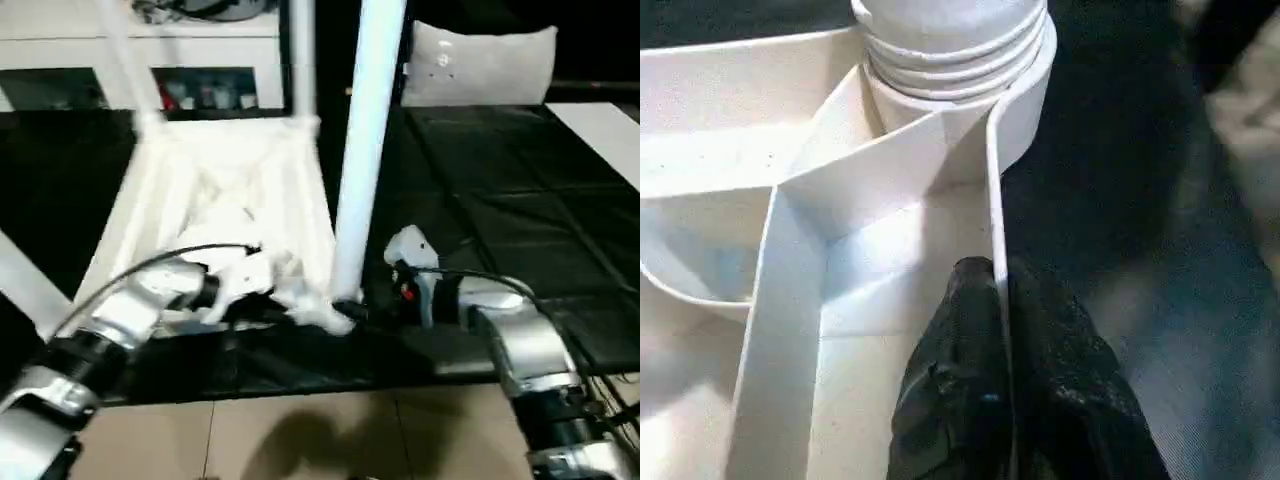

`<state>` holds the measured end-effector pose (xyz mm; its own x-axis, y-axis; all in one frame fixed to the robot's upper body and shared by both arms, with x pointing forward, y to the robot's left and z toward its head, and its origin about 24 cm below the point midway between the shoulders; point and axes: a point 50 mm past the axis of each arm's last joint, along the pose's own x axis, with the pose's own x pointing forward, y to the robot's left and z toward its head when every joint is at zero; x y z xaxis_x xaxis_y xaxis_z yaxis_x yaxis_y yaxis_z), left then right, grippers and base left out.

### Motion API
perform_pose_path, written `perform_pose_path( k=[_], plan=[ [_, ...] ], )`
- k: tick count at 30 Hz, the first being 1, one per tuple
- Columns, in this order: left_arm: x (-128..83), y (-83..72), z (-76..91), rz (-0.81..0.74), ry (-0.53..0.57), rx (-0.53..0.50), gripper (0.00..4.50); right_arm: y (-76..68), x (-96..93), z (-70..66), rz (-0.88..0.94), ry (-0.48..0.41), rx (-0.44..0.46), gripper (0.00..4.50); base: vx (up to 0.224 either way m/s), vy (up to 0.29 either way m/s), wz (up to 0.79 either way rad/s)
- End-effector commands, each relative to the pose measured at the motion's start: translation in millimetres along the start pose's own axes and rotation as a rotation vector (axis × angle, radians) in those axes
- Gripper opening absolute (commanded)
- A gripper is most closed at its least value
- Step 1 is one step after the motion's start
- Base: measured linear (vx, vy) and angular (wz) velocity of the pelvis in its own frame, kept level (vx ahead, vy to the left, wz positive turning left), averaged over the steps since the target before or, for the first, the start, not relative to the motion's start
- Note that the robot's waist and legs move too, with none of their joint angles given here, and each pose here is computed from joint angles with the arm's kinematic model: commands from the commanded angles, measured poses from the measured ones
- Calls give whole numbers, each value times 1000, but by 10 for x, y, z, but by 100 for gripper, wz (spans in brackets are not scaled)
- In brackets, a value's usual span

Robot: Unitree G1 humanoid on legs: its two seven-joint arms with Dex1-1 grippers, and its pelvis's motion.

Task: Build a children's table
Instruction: Rotate leg to tighten

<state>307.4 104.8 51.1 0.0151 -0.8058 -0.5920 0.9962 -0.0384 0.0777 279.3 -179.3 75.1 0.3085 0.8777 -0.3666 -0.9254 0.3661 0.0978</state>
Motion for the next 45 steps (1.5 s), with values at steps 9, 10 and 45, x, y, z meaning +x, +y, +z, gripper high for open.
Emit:
perform_pose_path(
  k=[9,10,45],
  plan=[
    [-19,-127,61,-261,74,182,0,201,30,16,265,26,23,270,0,0,0],
    [-19,-125,63,-263,73,183,0,205,31,13,269,26,24,270,0,0,0],
    [499,118,428,376,-103,-253,0,-112,483,64,-573,-215,260,286,0,0,0]
  ],
)
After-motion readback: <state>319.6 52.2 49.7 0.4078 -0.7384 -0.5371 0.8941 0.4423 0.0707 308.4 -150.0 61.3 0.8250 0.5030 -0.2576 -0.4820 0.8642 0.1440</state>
